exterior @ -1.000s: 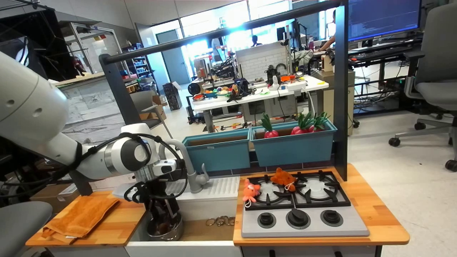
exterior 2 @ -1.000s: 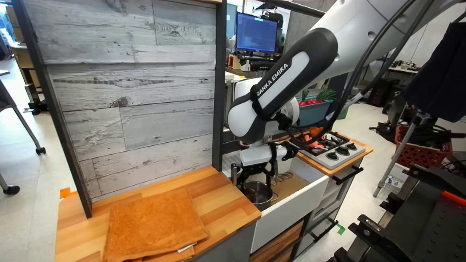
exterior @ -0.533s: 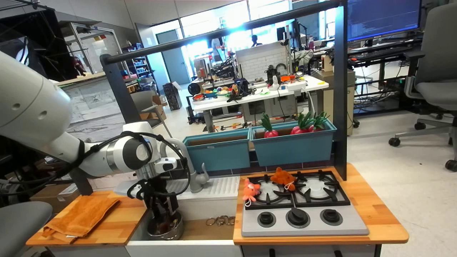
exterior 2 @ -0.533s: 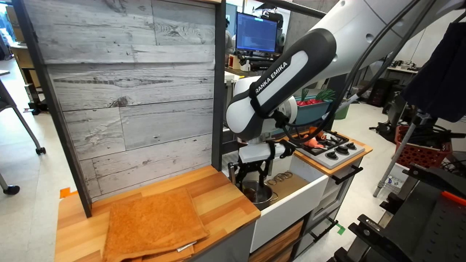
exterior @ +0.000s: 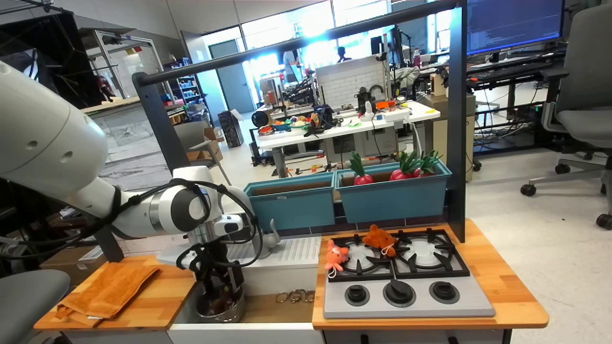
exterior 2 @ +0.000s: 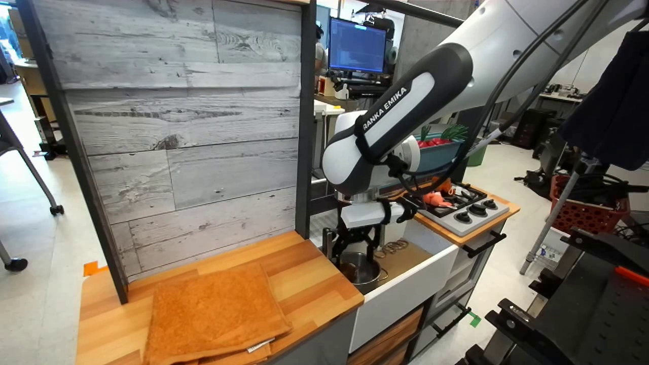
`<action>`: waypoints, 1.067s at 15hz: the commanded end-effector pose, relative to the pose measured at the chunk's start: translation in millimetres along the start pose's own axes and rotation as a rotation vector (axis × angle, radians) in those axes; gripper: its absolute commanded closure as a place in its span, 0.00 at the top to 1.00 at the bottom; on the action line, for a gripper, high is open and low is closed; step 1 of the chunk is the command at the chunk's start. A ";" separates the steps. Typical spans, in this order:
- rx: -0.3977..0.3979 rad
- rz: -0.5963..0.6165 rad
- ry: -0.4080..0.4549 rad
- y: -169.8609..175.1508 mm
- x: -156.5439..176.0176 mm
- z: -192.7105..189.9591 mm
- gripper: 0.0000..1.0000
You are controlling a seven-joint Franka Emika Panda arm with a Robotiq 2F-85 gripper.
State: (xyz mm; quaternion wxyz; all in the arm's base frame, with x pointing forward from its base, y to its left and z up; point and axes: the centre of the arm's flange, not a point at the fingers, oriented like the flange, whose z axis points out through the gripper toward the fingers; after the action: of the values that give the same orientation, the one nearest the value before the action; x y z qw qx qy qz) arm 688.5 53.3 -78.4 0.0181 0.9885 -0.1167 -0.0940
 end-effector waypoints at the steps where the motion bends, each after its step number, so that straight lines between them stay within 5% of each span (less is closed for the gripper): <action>1: 0.005 -0.009 -0.028 16.7 -7.8 40.6 1.00; 4: 0.001 -0.010 -0.049 23.6 -14.1 60.8 0.88; 5: 0.000 -0.011 -0.052 25.0 -14.6 63.1 0.70; 8: 0.000 -0.017 -0.048 25.5 -13.7 61.2 0.55; 15: 0.025 -0.090 -0.002 21.9 -26.7 32.9 0.01; 16: 0.035 -0.109 0.010 19.2 -32.4 26.9 0.00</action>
State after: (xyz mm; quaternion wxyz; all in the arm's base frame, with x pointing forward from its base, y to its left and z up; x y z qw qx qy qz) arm 666.6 30.9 -113.3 0.0161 0.9904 -0.0909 -0.1027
